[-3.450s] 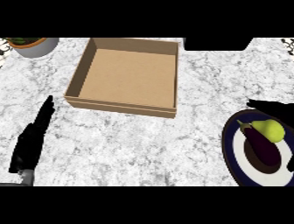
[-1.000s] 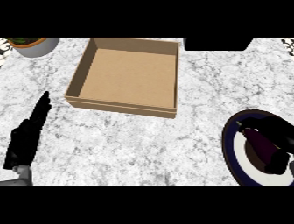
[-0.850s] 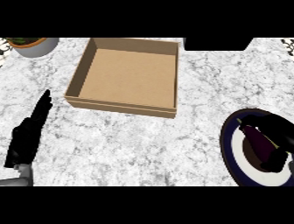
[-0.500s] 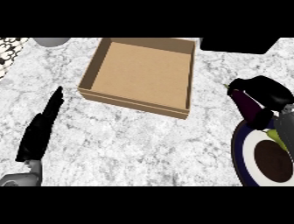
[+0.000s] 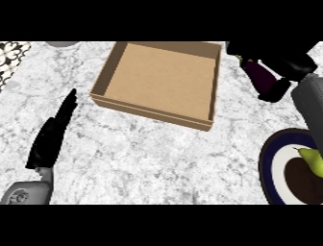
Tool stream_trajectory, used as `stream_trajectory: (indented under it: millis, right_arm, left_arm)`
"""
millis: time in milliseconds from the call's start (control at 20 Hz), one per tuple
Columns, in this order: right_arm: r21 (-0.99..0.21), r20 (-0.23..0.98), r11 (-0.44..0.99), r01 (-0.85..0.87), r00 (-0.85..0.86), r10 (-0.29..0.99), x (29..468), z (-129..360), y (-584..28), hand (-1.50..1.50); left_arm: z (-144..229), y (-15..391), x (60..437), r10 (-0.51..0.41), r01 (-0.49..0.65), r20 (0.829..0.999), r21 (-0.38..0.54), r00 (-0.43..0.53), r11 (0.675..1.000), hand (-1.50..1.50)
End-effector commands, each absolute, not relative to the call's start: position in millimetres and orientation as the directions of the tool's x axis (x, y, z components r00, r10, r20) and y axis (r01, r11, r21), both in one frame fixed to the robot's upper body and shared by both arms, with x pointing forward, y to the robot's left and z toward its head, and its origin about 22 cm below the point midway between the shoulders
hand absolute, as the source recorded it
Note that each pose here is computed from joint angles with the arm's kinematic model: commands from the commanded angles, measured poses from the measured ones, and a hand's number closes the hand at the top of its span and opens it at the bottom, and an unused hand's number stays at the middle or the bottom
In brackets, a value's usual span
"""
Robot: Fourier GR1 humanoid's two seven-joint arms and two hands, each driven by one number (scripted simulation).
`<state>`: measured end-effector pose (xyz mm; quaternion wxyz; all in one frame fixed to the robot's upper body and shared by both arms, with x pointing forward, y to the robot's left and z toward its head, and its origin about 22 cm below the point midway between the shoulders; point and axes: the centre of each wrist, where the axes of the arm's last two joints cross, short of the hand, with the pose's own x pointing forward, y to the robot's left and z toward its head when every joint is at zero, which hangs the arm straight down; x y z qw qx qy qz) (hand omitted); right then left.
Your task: Pick the eggplant from the plate and place it in the cardboard box
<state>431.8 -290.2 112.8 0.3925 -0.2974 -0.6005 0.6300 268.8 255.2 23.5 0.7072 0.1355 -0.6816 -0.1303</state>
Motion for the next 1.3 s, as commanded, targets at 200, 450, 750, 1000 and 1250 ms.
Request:
stream_trajectory:
  millis: [200,450,750,1000,1250]
  right_arm:
    - [-0.934,0.340,0.324,-0.150,-0.645,0.684,454,144,-300,1.50]
    - [-0.827,0.495,0.510,-0.239,-0.740,0.456,467,170,-276,1.50]
    - [-0.784,0.545,0.521,-0.338,-0.777,0.315,480,190,-225,1.50]
    - [-0.784,0.565,0.500,-0.367,-0.755,0.332,485,207,-190,1.50]
    - [-0.803,0.543,0.473,-0.363,-0.772,0.330,481,213,-117,1.50]
  left_arm:
    - [20,257,267,-0.352,-0.011,0.934,0.353,0.058,0.936,0.00]
    - [19,272,258,-0.356,-0.024,0.931,0.358,0.077,0.933,0.00]
    - [20,281,259,-0.365,-0.044,0.928,0.369,0.073,0.928,0.00]
    - [21,285,246,-0.355,-0.050,0.932,0.359,0.075,0.932,0.00]
    - [16,290,257,-0.369,-0.047,0.926,0.373,0.084,0.927,0.00]
